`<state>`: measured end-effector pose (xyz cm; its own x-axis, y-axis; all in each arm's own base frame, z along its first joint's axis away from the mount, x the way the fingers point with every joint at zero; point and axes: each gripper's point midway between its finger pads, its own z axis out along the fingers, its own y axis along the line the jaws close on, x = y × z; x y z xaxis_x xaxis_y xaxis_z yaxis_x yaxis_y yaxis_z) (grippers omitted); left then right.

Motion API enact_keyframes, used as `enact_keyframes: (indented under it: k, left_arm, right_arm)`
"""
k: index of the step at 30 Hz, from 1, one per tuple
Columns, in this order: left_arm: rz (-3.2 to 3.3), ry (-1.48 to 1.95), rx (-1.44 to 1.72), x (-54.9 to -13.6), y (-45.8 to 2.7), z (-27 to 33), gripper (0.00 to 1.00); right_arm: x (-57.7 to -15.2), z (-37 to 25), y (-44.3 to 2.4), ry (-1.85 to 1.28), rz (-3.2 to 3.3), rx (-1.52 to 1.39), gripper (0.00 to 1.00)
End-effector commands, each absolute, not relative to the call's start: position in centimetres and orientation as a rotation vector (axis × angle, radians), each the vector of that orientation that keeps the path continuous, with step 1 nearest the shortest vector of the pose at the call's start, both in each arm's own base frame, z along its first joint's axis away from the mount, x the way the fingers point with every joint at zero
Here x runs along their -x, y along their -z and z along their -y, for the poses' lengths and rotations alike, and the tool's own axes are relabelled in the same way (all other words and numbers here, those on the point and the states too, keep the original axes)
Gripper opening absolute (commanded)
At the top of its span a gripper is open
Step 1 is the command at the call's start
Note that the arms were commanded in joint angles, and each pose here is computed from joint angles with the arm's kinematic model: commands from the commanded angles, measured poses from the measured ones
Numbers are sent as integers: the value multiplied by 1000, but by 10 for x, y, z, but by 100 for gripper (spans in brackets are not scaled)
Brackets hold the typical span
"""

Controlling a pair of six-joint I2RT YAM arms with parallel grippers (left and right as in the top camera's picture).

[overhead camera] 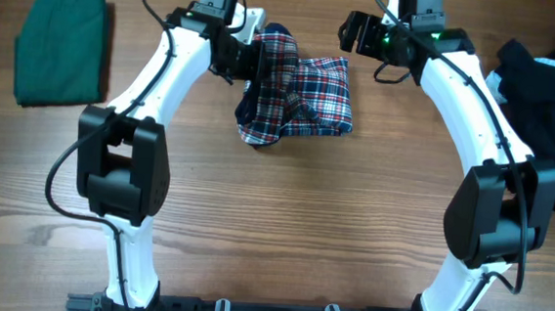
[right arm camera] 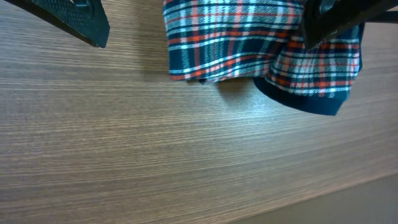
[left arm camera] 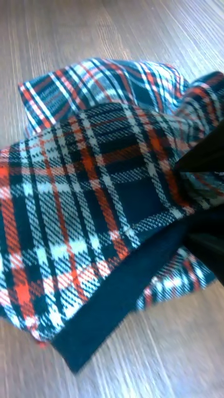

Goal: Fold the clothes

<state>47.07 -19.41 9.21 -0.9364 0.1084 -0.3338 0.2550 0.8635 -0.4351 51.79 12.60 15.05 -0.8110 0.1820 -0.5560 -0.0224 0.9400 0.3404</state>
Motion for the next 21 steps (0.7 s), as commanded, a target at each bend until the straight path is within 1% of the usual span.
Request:
enact_keyframes:
  k: [1, 3, 4, 6, 7, 14, 21]
  left_arm:
    - [-2723, 755, -299, -471, -91, 200, 30]
    - [-2728, 748, -296, -471, -90, 198, 27]
    - [-2733, 727, -289, -471, -89, 195, 24]
    - [-2742, 670, -274, -474, -86, 188, 12]
    - [-2746, 646, -265, -475, -85, 185, 4]
    - [-2778, 553, -199, -478, -79, 158, 4]
    - [-2790, 480, -65, -489, -76, 110, 4]
  right_arm:
    - [-520, -129, -171, -484, -2441, -105, 99]
    - [-520, -129, -171, -484, -2440, -105, 99]
    - [-520, -129, -171, -484, -2440, -105, 100]
    - [-520, -129, -171, -483, -2441, -105, 99]
    - [-520, -129, -171, -482, -2440, -104, 99]
    - [-520, -129, -171, -482, -2441, -102, 99]
    - [-519, -129, -171, -482, -2442, -102, 99]
